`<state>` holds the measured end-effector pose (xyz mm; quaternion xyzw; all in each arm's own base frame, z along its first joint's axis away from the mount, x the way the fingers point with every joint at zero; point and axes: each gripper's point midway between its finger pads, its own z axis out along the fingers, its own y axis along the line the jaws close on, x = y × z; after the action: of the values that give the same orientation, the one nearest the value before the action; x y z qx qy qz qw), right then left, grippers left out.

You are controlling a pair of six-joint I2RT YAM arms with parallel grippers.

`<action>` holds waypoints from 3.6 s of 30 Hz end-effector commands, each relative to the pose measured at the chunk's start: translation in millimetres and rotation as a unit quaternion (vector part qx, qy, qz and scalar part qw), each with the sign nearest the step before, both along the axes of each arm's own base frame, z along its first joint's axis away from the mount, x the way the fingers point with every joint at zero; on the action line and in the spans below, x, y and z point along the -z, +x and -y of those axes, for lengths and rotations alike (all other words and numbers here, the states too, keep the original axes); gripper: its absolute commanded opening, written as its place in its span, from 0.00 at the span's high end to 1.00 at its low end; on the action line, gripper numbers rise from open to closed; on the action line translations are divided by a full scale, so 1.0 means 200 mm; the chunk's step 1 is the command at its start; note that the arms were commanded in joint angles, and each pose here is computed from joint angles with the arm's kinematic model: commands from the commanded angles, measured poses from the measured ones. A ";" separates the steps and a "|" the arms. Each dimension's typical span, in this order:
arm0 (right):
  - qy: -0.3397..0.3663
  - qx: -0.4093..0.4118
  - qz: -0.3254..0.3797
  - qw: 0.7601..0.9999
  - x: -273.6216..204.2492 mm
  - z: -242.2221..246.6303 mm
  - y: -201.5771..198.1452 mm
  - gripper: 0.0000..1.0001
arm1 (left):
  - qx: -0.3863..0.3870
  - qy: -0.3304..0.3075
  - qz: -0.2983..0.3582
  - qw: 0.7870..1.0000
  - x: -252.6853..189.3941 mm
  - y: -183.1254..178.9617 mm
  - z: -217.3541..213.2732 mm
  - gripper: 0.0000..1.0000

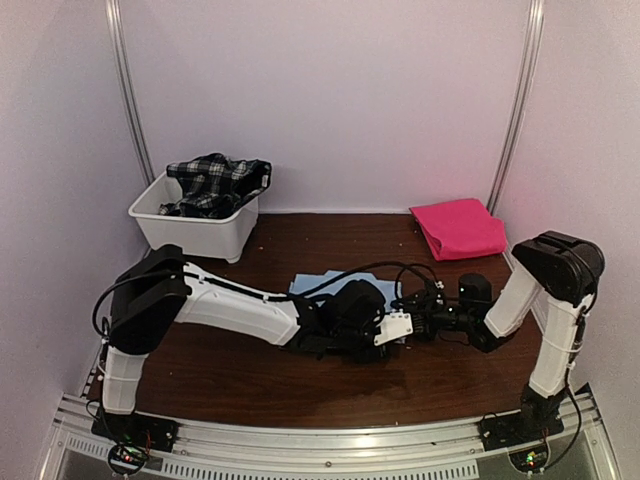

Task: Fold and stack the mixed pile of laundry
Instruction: Pass from the left arm to the right, then turn over at the center of the board, then rotate the square-folded T-shirt at the center of the board.

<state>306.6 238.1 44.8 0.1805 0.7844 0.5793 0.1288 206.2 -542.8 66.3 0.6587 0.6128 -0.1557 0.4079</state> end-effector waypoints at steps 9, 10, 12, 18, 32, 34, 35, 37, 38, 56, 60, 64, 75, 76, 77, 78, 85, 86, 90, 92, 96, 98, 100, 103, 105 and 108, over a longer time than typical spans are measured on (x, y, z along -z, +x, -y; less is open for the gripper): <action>0.025 0.018 -0.013 0.999 0.08 -0.06 0.11 0.42 | 0.042 -0.048 0.009 0.998 -0.19 -0.14 0.04 1.00; 0.023 0.019 -0.011 0.999 0.09 -0.07 0.12 0.44 | 0.043 -0.045 0.009 0.998 -0.18 -0.15 0.03 1.00; 0.016 0.019 -0.011 1.000 0.11 -0.08 0.15 0.47 | 0.044 -0.042 0.008 0.998 -0.17 -0.16 0.02 1.00; 0.009 0.030 -0.011 0.999 0.16 -0.07 0.23 0.58 | 0.045 -0.040 0.007 0.998 -0.17 -0.17 -0.01 1.00; -0.103 -0.021 0.073 0.992 -0.01 0.00 0.31 1.00 | -0.070 -0.101 -0.042 0.992 -0.36 0.02 -0.27 0.04; -0.151 -0.044 0.100 0.982 -0.06 0.03 0.33 1.00 | -0.100 -0.121 -0.057 0.986 -0.42 0.08 -0.37 0.02; -0.179 -0.058 0.118 0.975 -0.08 0.04 0.34 1.00 | -0.114 -0.129 -0.064 0.983 -0.43 0.11 -0.41 0.02; -0.212 -0.070 0.148 0.963 -0.14 0.08 0.37 1.00 | -0.145 -0.147 -0.072 0.976 -0.47 0.18 -0.51 0.02; -0.232 -0.073 0.159 0.957 -0.17 0.12 0.39 1.00 | -0.152 -0.151 -0.072 0.974 -0.47 0.20 -0.55 0.02; -0.595 -0.170 0.350 0.703 -0.79 0.07 0.56 1.00 | -0.351 -0.210 -0.060 0.911 -0.65 0.54 -1.17 0.02; -0.610 -0.249 0.339 0.671 -0.51 -0.23 0.43 1.00 | -0.407 -0.237 -0.073 0.879 -0.66 0.60 -1.35 0.02; -0.560 -0.296 0.356 0.687 -0.38 -0.60 0.22 1.00 | -0.458 -0.275 -0.091 0.841 -0.67 0.63 -1.54 0.02; -0.459 -0.353 0.302 0.757 -0.12 -1.04 -0.07 0.86 | -0.518 -0.278 -0.136 0.797 -0.56 0.65 -1.74 0.02; -0.427 -0.357 0.304 0.773 -0.17 -1.09 -0.10 0.79 | -0.526 -0.277 -0.142 0.791 -0.55 0.66 -1.76 0.02; -0.394 -0.359 0.312 0.786 -0.24 -1.13 -0.12 0.75 | -0.533 -0.277 -0.146 0.786 -0.54 0.66 -1.78 0.02; -0.362 -0.357 0.324 0.798 -0.33 -1.16 -0.14 0.71 | -0.540 -0.278 -0.149 0.781 -0.53 0.67 -1.79 0.03; -0.146 -0.302 0.394 0.855 -0.97 -0.95 -0.07 0.40 | -0.487 -0.277 -0.201 0.804 -0.45 0.61 -1.61 0.02; -0.141 -0.287 0.397 0.860 -0.99 -0.88 -0.02 0.40 | -0.472 -0.261 -0.200 0.818 -0.42 0.60 -1.54 0.02; -0.207 -0.250 0.356 0.876 -0.78 -0.65 0.21 0.47 | -0.395 -0.211 -0.201 0.871 -0.39 0.52 -1.21 0.02; -0.241 -0.244 0.334 0.878 -0.64 -0.58 0.30 0.50 | -0.354 -0.191 -0.221 0.889 -0.35 0.48 -1.04 0.03; -0.268 -0.256 0.295 0.881 -0.39 -0.55 0.35 0.56 | -0.319 -0.149 -0.269 0.897 -0.18 0.42 -0.85 0.10; -0.276 -0.266 0.271 0.883 -0.26 -0.54 0.34 0.58 | -0.317 -0.130 -0.297 0.891 -0.06 0.40 -0.81 0.15; -0.283 -0.271 0.251 0.885 -0.17 -0.52 0.31 0.58 | -0.332 -0.109 -0.314 0.883 0.06 0.39 -0.82 0.18; -0.283 -0.274 0.223 0.892 -0.07 -0.47 0.22 0.59 | -0.371 -0.081 -0.318 0.869 0.20 0.41 -0.91 0.19; -0.267 -0.277 0.212 0.898 -0.06 -0.46 0.13 0.60 | -0.398 -0.069 -0.326 0.855 0.28 0.45 -1.00 0.20; -0.211 -0.306 0.220 0.902 -0.16 -0.57 -0.11 0.60 | -0.440 -0.064 -0.321 0.837 0.34 0.54 -1.14 0.20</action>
<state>330.1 325.8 38.8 -0.2111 0.8903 0.3728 0.1543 298.8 -362.9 35.4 0.2629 0.8855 -0.2501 0.2901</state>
